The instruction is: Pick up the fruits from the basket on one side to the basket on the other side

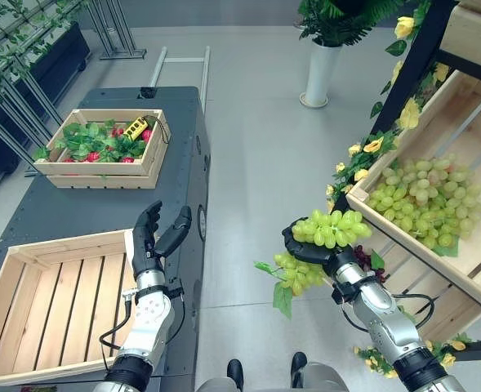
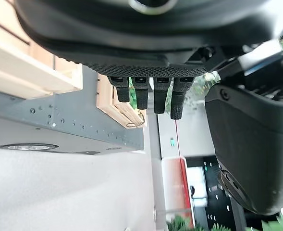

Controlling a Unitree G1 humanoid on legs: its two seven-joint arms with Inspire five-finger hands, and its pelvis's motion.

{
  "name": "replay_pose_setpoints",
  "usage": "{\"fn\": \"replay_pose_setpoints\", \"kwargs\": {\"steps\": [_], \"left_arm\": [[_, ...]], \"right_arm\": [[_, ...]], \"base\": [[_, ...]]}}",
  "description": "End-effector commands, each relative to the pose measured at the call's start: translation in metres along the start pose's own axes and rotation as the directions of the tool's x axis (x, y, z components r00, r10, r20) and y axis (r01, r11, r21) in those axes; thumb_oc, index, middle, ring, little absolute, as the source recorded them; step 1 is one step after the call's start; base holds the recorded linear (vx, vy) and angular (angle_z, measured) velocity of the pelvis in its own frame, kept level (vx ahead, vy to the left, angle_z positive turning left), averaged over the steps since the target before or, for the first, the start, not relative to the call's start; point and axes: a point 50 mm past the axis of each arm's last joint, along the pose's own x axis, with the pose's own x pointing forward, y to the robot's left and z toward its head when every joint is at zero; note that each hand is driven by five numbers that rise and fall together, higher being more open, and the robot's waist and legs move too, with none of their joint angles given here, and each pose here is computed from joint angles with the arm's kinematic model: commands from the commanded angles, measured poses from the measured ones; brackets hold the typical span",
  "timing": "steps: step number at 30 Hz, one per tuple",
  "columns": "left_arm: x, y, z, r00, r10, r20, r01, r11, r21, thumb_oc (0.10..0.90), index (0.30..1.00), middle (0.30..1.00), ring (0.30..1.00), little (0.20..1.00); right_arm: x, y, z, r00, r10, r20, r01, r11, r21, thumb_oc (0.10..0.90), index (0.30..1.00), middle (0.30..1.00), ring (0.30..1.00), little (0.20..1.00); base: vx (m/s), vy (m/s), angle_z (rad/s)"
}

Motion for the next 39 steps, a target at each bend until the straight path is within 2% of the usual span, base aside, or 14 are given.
{"fn": "replay_pose_setpoints", "kwargs": {"steps": [1, 5, 10, 17, 20, 25, 33, 36, 37, 39], "left_arm": [[0.018, -0.010, 0.025, 0.993, -0.019, 0.119, 0.028, 0.996, -0.079, 0.800, 0.900, 0.900, 0.900, 0.900], [0.004, 0.000, 0.007, 0.998, 0.002, 0.060, 0.002, 0.997, -0.072, 0.800, 0.900, 0.900, 0.900, 0.900], [0.003, 0.008, 0.000, 0.999, 0.016, 0.038, -0.014, 0.999, -0.045, 0.800, 0.900, 0.900, 0.900, 0.900], [0.006, 0.014, -0.007, 1.000, 0.009, 0.012, -0.008, 1.000, -0.027, 0.800, 0.900, 0.900, 0.900, 0.900], [0.006, 0.014, -0.008, 1.000, 0.004, 0.006, -0.004, 1.000, -0.028, 0.800, 0.900, 0.900, 0.900, 0.900], [0.003, 0.015, -0.017, 1.000, 0.000, -0.021, -0.001, 1.000, -0.016, 0.800, 0.900, 0.900, 0.900, 0.900], [0.002, 0.021, -0.024, 0.998, 0.005, -0.059, -0.005, 1.000, 0.000, 0.800, 0.900, 0.900, 0.900, 0.900], [0.003, 0.020, -0.024, 0.998, 0.001, -0.060, 0.000, 1.000, 0.004, 0.800, 0.900, 0.900, 0.900, 0.900], [0.002, 0.019, -0.025, 0.998, 0.002, -0.060, -0.002, 1.000, 0.003, 0.800, 0.900, 0.900, 0.900, 0.900], [0.001, 0.018, -0.025, 0.998, 0.003, -0.058, -0.003, 1.000, 0.005, 0.800, 0.900, 0.900, 0.900, 0.900]], "right_arm": [[0.015, 0.017, 0.086, 0.905, 0.212, 0.370, -0.183, 0.977, -0.112, 0.400, 0.300, 0.300, 0.300, 0.300], [-0.005, 0.003, 0.101, 0.892, 0.225, 0.392, -0.199, 0.974, -0.105, 0.400, 0.300, 0.300, 0.300, 0.300], [-0.019, -0.001, 0.113, 0.856, 0.275, 0.437, -0.255, 0.961, -0.106, 0.400, 0.300, 0.300, 0.300, 0.300], [-0.033, -0.007, 0.164, 0.740, 0.360, 0.568, -0.333, 0.930, -0.156, 0.400, 0.300, 0.300, 0.300, 0.300], [-0.037, -0.008, 0.176, 0.716, 0.371, 0.591, -0.328, 0.927, -0.184, 0.400, 0.300, 0.300, 0.300, 0.300], [-0.050, -0.026, 0.205, 0.712, 0.279, 0.644, -0.144, 0.956, -0.255, 0.400, 0.300, 0.300, 0.300, 0.300], [-0.064, -0.045, 0.223, 0.690, 0.181, 0.701, 0.021, 0.963, -0.269, 0.400, 0.300, 0.300, 0.300, 0.300], [-0.067, -0.057, 0.227, 0.693, 0.107, 0.713, 0.149, 0.946, -0.286, 0.400, 0.300, 0.300, 0.300, 0.300], [-0.069, -0.066, 0.228, 0.692, 0.051, 0.721, 0.250, 0.919, -0.304, 0.400, 0.300, 0.300, 0.300, 0.300], [-0.074, -0.076, 0.230, 0.688, -0.001, 0.726, 0.329, 0.892, -0.311, 0.400, 0.300, 0.300, 0.300, 0.300]], "base": [[0.06, -0.042, -0.04], [0.05, -0.022, -0.06], [0.00, -0.017, -0.08], [-0.03, -0.003, -0.12], [-0.01, 0.004, -0.01], [0.00, 0.010, -0.07], [0.00, 0.014, -0.08], [0.00, 0.010, -0.08], [0.00, 0.000, 0.00], [0.00, 0.000, 0.00]]}}
